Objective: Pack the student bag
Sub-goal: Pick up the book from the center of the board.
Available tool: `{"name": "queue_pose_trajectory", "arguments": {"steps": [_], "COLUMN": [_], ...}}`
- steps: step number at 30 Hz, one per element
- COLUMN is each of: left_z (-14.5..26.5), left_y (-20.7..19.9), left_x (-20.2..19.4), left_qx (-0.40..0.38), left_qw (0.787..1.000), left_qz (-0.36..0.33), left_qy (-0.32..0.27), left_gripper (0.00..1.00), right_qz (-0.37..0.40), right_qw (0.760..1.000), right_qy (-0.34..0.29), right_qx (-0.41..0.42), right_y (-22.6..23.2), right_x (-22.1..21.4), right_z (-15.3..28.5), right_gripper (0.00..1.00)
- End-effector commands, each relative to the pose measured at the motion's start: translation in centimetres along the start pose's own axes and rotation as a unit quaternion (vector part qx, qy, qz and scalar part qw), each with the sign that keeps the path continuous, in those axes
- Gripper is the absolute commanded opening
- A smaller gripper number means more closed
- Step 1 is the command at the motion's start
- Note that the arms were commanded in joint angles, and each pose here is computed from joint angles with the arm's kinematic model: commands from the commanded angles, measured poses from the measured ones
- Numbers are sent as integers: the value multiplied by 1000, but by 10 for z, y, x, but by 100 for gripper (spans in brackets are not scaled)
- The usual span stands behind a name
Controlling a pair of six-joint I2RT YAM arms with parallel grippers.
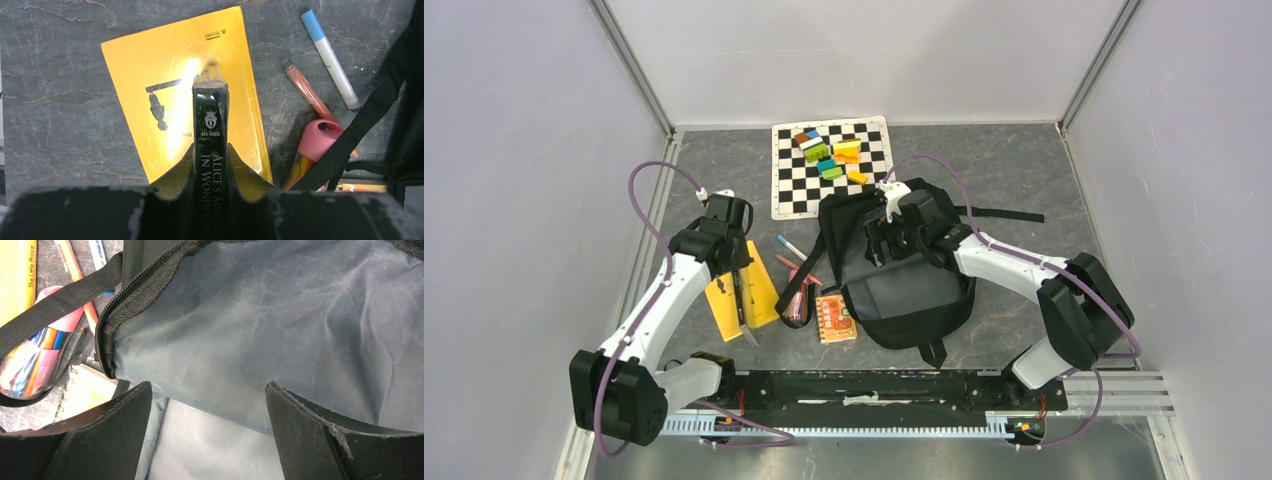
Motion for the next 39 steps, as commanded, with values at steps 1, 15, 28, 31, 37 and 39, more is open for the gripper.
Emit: {"name": "queue_pose_trajectory", "arguments": {"steps": [1,15,28,31,37,39], "left_z": [27,137,209,219,238,241], "left_y": [2,-9,-107,-122,-147,-148], "left_x": [24,71,14,-15,-63,-70], "left_qx": [-22,-172,-569,-603,-657,-666], "left_qw": [998,965,805,772,709,696], "left_qz": [19,-23,-153,-197,-254,-264], "left_qy": [-63,-196,-74,-37,35,47], "left_gripper": [2,2,2,2,2,2], "right_qz": [19,52,160,183,179,181], "right_qw": [999,997,935,917,883,867], "right_qy": [-33,-51,-216,-216,-179,-171], "right_qx": [8,-7,232,280,394,432], "right_y": [7,6,86,99,131,142], "right_x": [22,33,75,72,58,53], "right_z": [11,59,169,180,180,183], "right_gripper": [90,94,98,98,98,98]}}
Point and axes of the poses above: each gripper's point midway between its finger pads, its own z axis back along the fingers, its own y axis along the line the jaws close on, x = y × z, the point moved 3 cm from there along z, back along the fingers, and after that the axes turned 4 degrees about z, right-handed, at the moved point
